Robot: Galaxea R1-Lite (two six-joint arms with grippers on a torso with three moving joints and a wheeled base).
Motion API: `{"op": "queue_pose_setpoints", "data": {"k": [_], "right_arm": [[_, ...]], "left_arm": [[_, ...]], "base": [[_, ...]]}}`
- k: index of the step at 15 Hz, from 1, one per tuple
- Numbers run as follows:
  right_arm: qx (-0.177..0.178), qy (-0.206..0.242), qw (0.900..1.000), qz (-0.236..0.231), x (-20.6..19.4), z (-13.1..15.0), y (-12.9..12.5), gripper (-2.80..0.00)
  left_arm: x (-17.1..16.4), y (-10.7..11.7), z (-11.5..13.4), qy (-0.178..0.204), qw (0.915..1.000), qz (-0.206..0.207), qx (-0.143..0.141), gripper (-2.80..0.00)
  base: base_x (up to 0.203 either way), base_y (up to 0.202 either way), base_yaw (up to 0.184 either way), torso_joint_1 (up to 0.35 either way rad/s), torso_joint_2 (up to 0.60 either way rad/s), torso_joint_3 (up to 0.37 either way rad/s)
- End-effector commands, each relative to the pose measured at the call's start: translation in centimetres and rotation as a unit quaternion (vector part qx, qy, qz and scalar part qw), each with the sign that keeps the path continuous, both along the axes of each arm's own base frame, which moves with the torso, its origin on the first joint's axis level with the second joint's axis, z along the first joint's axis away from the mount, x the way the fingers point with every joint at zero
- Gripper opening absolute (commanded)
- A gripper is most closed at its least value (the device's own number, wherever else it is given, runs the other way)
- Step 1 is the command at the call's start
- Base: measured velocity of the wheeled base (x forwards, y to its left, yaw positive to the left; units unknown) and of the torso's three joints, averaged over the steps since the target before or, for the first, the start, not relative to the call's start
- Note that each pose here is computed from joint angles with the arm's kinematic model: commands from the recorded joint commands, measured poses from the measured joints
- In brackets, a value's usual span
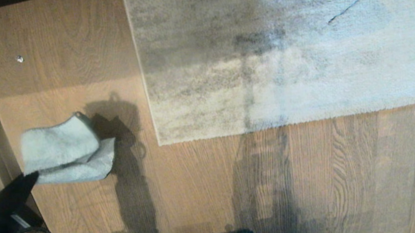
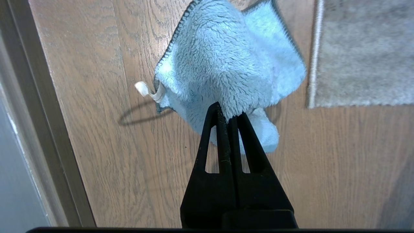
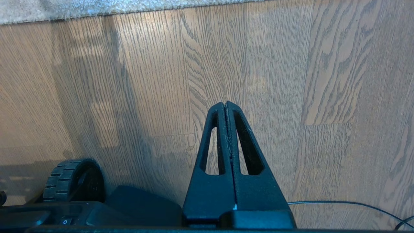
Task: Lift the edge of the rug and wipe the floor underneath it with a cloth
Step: Pick up the rag, then lift up the carpet
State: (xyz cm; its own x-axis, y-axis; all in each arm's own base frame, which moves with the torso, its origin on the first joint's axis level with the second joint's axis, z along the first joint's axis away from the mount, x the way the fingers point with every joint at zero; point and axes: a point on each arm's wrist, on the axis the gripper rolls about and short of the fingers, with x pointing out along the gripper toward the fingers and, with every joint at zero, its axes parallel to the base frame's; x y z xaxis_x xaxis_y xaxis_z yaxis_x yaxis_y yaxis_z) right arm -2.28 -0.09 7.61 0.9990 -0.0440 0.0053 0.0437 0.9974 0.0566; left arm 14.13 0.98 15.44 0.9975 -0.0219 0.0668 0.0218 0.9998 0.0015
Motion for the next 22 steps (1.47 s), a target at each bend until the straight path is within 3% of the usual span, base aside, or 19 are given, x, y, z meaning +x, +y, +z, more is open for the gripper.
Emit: {"op": "queue_pose_setpoints", "data": {"k": [1,6,11,16,18,22], "right_arm": [[0.0,0.0,1.0,0.0,0.0,0.0,0.0,-2.8],[0.0,0.0,1.0,0.0,0.0,0.0,0.0,-2.8],[0.0,0.0,1.0,0.0,0.0,0.0,0.0,-2.8],[0.0,0.0,1.0,0.0,0.0,0.0,0.0,-2.8],[0.0,0.0,1.0,0.0,0.0,0.0,0.0,-2.8],[0.0,0.0,1.0,0.0,0.0,0.0,0.0,-2.8]], "left_arm": [[-1.4,-0.2,0.4,-0.027,0.9996,-0.005,0.002,-2.8],[-4.2,-0.9,0.1,-0.01,0.9996,-0.028,0.003,-2.8],[-9.1,-1.1,-2.7,0.079,0.9963,-0.031,0.01,-2.8],[-13.2,-1.2,-5.8,0.118,0.9923,-0.034,0.013,-2.8],[-14.1,-1.2,-6.4,0.113,0.9933,-0.024,0.013,-2.8],[-16.2,-1.0,-7.6,0.064,0.9979,0.0,0.005,-2.8]], "base": [[0.0,0.0,0.0,0.0,0.0,0.0],[0.0,0.0,0.0,0.0,0.0,0.0],[0.0,0.0,0.0,0.0,0.0,0.0],[0.0,0.0,0.0,0.0,0.0,0.0],[0.0,0.0,0.0,0.0,0.0,0.0],[0.0,0.0,0.0,0.0,0.0,0.0]]}}
